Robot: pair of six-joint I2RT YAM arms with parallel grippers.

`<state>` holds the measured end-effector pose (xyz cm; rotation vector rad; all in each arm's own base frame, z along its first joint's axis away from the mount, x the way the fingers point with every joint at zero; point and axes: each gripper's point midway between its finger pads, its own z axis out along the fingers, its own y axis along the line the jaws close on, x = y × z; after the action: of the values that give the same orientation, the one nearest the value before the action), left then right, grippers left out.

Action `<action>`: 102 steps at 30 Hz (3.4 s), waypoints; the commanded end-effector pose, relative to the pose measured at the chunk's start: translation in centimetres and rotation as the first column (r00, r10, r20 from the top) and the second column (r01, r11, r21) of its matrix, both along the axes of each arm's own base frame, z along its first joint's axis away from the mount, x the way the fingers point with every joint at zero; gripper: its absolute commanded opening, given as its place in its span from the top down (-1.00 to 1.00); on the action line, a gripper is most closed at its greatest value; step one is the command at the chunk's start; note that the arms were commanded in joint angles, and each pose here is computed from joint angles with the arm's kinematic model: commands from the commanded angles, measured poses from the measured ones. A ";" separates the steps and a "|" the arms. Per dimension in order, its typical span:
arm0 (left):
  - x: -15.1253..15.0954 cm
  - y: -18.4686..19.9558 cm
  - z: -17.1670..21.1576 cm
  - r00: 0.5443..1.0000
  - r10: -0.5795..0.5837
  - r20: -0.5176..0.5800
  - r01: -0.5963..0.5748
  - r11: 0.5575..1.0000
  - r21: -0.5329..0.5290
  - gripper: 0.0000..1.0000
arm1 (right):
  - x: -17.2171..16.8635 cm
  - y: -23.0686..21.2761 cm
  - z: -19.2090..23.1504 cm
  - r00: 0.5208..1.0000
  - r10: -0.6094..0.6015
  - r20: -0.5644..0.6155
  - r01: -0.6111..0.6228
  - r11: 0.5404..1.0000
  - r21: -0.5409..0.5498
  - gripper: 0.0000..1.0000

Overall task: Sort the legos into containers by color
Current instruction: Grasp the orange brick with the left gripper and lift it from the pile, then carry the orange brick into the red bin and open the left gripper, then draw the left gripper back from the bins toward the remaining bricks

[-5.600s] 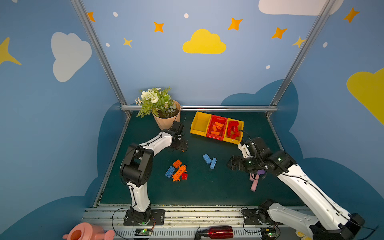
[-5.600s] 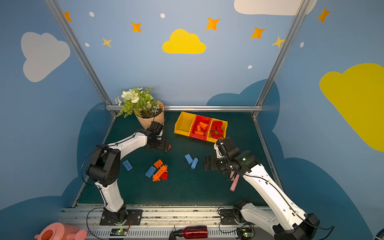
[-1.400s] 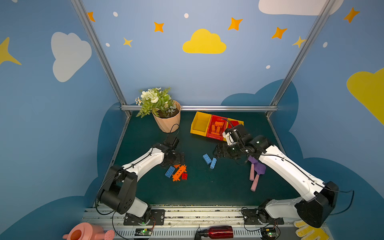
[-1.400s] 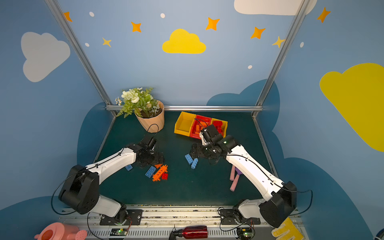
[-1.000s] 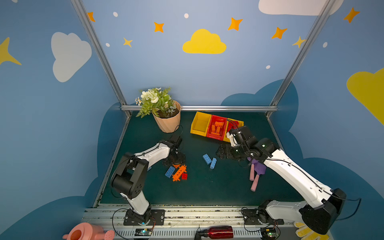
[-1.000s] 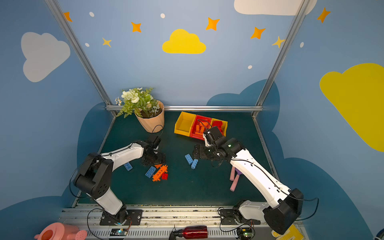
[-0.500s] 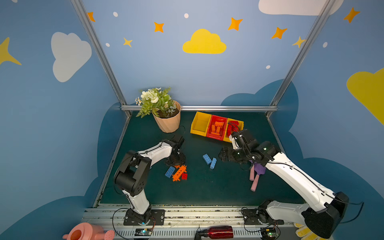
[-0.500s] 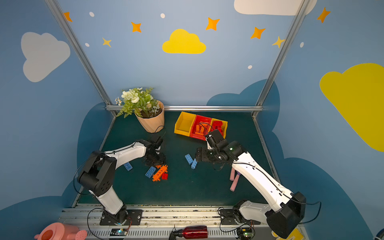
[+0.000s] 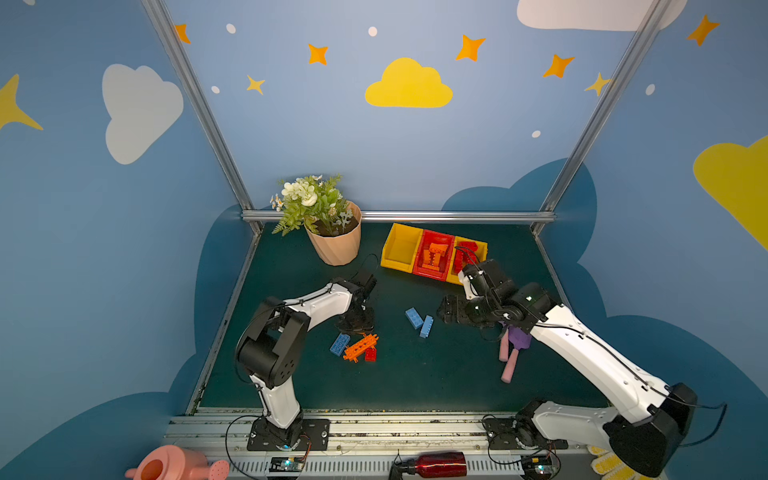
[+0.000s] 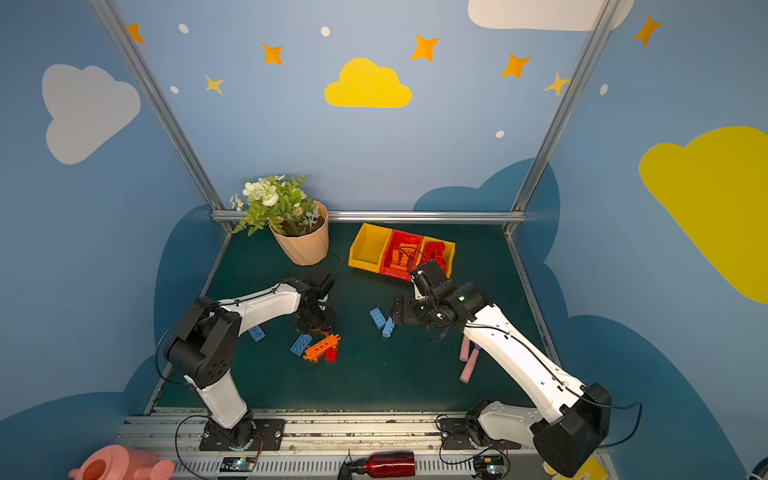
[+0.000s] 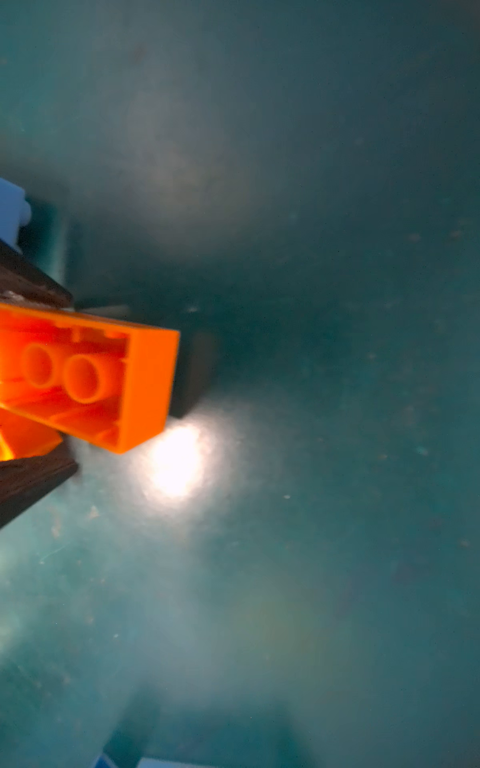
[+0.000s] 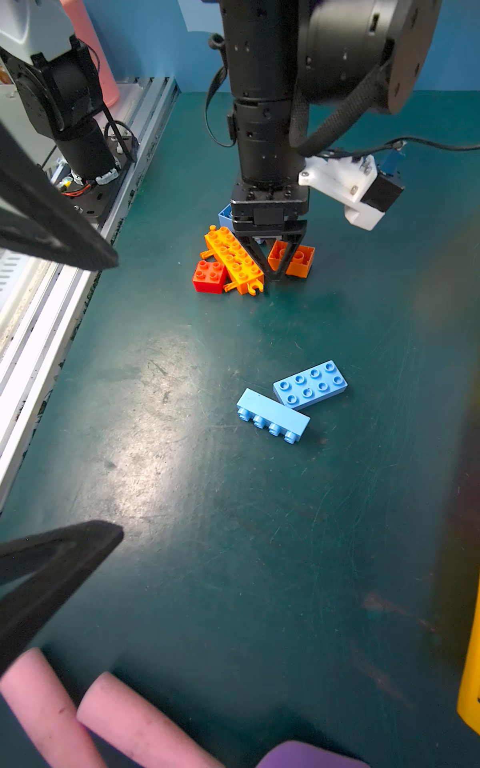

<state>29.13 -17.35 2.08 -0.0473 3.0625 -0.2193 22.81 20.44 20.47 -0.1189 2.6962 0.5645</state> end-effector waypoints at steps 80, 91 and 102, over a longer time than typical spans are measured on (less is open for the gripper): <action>30.5 -24.0 15.8 0.882 0.315 0.352 0.111 0.586 -0.803 -0.66 | -5.8 -12.4 3.4 0.964 -0.230 0.133 0.241 0.968 -0.069 -0.84; 22.9 -18.9 18.9 0.899 0.080 0.430 0.183 0.825 -0.535 -0.74 | -4.1 -9.9 2.5 0.979 -0.173 0.108 0.175 0.985 -0.008 -0.84; 3.6 -3.2 12.3 0.918 -0.197 0.343 0.242 0.966 -0.092 -0.77 | -0.5 -4.1 0.7 1.000 -0.016 0.008 0.016 0.996 0.090 -0.84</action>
<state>36.20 -24.41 18.31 0.2024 2.6053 -0.6125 21.39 14.40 20.05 0.0104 2.7008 0.5700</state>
